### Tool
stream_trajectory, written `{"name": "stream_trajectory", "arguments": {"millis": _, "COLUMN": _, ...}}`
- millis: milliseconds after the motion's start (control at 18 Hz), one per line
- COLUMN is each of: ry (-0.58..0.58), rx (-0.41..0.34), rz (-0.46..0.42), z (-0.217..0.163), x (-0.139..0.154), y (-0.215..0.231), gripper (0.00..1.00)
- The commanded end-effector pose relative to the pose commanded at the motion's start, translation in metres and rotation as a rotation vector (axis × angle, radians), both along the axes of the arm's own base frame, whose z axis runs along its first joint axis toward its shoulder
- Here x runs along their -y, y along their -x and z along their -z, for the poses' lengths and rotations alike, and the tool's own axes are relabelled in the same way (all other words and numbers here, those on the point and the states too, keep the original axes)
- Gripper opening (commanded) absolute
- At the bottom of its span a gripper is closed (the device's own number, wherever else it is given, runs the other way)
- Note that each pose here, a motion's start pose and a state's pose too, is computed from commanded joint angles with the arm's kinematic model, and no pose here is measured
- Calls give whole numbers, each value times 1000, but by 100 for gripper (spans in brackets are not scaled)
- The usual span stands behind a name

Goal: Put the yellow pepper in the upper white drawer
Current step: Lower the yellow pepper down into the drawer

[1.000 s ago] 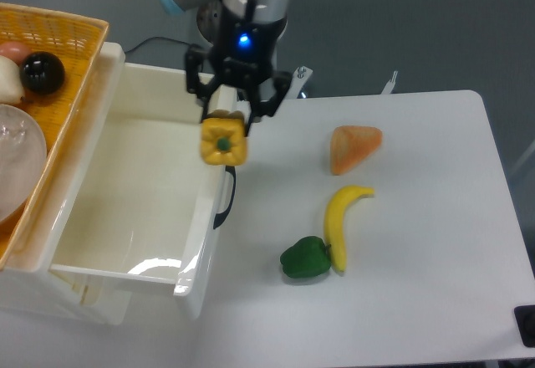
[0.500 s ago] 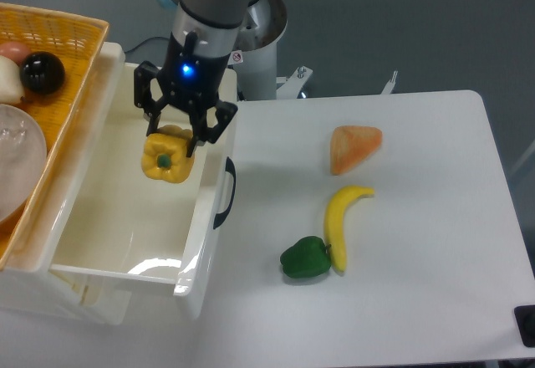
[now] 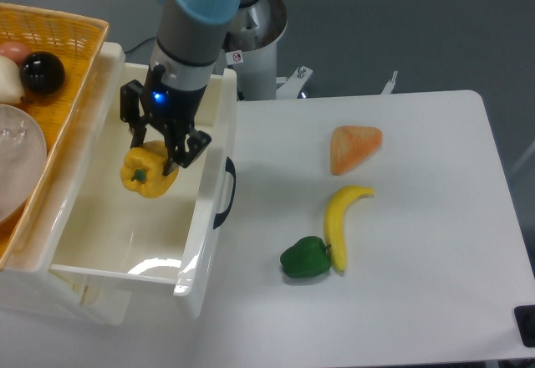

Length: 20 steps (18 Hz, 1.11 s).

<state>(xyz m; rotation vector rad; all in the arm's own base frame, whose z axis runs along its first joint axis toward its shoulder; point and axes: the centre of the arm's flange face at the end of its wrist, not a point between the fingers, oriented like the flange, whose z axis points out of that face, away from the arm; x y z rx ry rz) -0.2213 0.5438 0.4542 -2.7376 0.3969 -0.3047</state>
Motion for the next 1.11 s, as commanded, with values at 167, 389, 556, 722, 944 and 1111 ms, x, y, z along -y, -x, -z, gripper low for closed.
{"name": "stream_trajectory", "arguments": {"millis": 167, "ry": 4, "rx": -3, "rz": 28, "z": 8, "x": -4, "y": 2, "gripper": 25}}
{"name": "stream_trajectory", "arguments": {"millis": 389, "ry": 20, "rx": -32, "rz": 89, "z": 16, "x": -9, "y": -8, "gripper": 25}}
{"name": "stream_trajectory", "arguments": {"millis": 556, "ry": 23, "rx": -36, "rz": 99, "z": 17, "x": -10, "y": -8, "gripper": 28}}
{"name": "stream_trajectory", "arguments": {"millis": 722, "ry": 53, "rx": -60, "rz": 121, "z": 23, "x": -15, "y": -18, "gripper": 47}}
{"name": "stream_trajectory", "arguments": {"millis": 944, "ry": 54, "rx": -64, "rz": 124, "z": 23, "x": -15, "y": -20, "gripper": 61}}
{"name": "stream_trajectory", "arguments": {"millis": 1111, "ry": 54, "rx": -64, "rz": 124, "z": 23, "x": -15, "y": -20, "gripper": 61}}
